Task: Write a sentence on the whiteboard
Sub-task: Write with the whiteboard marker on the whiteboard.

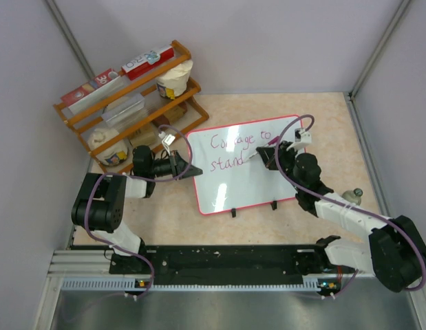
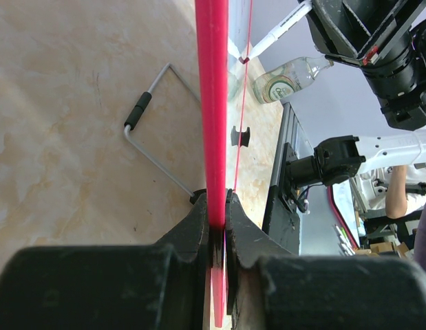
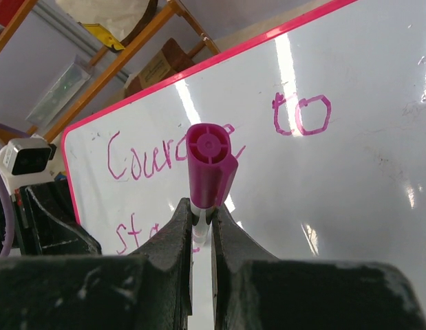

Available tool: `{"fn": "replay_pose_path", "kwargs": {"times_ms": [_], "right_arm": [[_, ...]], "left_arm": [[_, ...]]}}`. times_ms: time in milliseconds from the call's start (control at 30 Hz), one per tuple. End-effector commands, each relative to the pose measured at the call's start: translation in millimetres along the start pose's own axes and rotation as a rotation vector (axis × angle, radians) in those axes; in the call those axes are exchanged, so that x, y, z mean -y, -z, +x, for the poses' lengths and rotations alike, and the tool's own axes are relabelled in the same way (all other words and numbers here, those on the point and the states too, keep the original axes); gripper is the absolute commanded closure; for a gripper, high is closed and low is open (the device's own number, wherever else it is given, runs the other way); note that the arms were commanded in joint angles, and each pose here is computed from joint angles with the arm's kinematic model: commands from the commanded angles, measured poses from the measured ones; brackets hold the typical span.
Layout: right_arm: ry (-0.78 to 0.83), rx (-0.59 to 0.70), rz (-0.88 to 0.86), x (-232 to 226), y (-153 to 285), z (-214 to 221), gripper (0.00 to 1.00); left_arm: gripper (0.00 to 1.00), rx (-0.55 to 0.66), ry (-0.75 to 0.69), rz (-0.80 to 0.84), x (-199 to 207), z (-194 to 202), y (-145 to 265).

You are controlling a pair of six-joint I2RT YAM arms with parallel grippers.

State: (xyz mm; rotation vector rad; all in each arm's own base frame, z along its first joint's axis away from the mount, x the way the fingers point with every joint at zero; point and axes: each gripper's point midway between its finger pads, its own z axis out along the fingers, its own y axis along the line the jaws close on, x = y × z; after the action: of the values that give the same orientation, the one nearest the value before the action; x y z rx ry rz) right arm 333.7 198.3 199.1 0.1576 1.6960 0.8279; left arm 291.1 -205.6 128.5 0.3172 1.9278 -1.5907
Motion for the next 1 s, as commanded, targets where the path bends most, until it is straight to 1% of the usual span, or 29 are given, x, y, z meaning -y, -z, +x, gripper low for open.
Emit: {"fn": "replay_pose_path", "kwargs": {"times_ms": [0, 333, 533, 833, 967], "right_arm": [[0.018, -0.012, 0.034, 12, 5, 4, 1.00], [0.011, 0.012, 0.055, 16, 7, 1, 1.00], [0.004, 0.057, 0.056, 11, 7, -14, 1.00], [0.004, 0.114, 0.005, -9, 11, -39, 1.00], [0.014, 0.134, 0.018, -6, 15, -48, 1.00]], "left_arm": [[1.00, 0.051, -0.095, -0.034, -8, -14, -2], [1.00, 0.050, -0.098, -0.032, -7, -14, -3], [1.00, 0.051, -0.094, -0.032, -7, -14, -2], [1.00, 0.051, -0.094, -0.032, -7, -14, -2], [1.00, 0.053, -0.096, -0.032, -7, -14, -2]]}}
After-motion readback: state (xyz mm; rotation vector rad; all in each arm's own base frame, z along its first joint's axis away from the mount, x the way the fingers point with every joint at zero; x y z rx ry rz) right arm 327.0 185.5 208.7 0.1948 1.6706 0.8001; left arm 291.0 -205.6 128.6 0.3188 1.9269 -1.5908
